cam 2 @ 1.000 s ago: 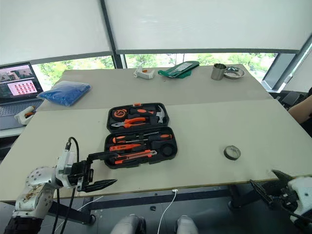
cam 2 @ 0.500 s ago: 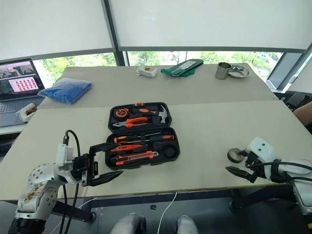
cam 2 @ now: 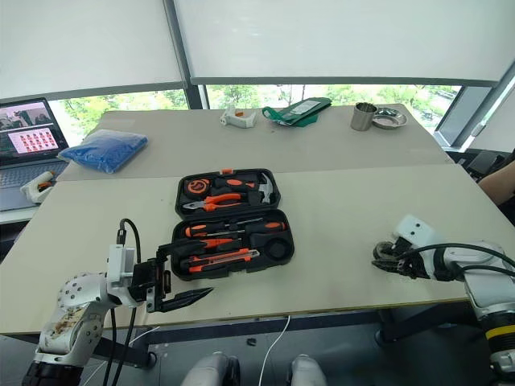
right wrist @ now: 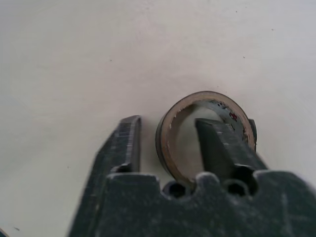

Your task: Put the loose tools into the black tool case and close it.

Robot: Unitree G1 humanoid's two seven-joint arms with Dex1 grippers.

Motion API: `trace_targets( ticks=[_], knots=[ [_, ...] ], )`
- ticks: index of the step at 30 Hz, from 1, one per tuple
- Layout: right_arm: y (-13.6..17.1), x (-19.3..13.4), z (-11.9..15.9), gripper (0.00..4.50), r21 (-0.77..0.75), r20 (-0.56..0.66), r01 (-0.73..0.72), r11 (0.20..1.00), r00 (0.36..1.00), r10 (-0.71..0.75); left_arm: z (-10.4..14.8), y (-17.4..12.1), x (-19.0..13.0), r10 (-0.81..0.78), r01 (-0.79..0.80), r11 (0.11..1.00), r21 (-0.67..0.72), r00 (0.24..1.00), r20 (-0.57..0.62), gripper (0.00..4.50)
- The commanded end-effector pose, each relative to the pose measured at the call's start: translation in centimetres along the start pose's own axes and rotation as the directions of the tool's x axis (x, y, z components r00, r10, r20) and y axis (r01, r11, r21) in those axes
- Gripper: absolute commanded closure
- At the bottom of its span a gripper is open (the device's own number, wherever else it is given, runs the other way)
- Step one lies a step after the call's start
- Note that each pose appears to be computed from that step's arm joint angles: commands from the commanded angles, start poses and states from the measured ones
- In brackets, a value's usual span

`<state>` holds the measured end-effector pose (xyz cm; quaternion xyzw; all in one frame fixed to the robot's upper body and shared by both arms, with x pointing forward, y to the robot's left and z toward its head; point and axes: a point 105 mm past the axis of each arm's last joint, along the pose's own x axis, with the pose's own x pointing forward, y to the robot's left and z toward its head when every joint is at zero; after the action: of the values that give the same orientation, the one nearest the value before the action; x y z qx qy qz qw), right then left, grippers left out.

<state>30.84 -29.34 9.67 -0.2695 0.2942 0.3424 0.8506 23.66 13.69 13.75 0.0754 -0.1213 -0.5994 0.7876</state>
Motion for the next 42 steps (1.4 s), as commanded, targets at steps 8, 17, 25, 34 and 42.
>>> trace_targets(
  ticks=[8, 17, 25, 34, 42],
  knots=[
    [5.2, -1.4, 11.5, 4.45, -0.226, 0.367, -0.317, 0.921, 0.848, 0.382, 0.5, 0.2, -0.8, 0.065, -0.065, 0.997, 0.031, 0.998, -0.004, 0.00],
    [11.1, 2.4, 18.1, 4.45, -0.331, 0.345, -0.446, 0.832, 0.763, 0.546, 0.0, 0.2, -3.7, 0.158, -0.156, 0.987, 0.026, 0.985, -0.075, 0.00],
    [10.1, 5.8, 17.5, 4.45, -0.264, 0.217, -0.415, 0.871, 0.854, 0.473, -0.4, -0.2, -3.7, 0.143, -0.142, 0.990, 0.008, 0.986, -0.083, 0.00],
    [11.4, 6.6, 16.9, 4.45, -0.206, 0.166, -0.478, 0.854, 0.843, 0.512, -0.1, 0.6, -3.7, 0.138, -0.136, 0.990, 0.029, 0.987, -0.083, 0.00],
    [12.5, 6.7, 17.3, 4.45, -0.208, 0.166, -0.506, 0.837, 0.825, 0.540, 0.0, 0.8, -3.9, 0.163, -0.160, 0.986, 0.041, 0.983, -0.088, 0.00]
  ],
)
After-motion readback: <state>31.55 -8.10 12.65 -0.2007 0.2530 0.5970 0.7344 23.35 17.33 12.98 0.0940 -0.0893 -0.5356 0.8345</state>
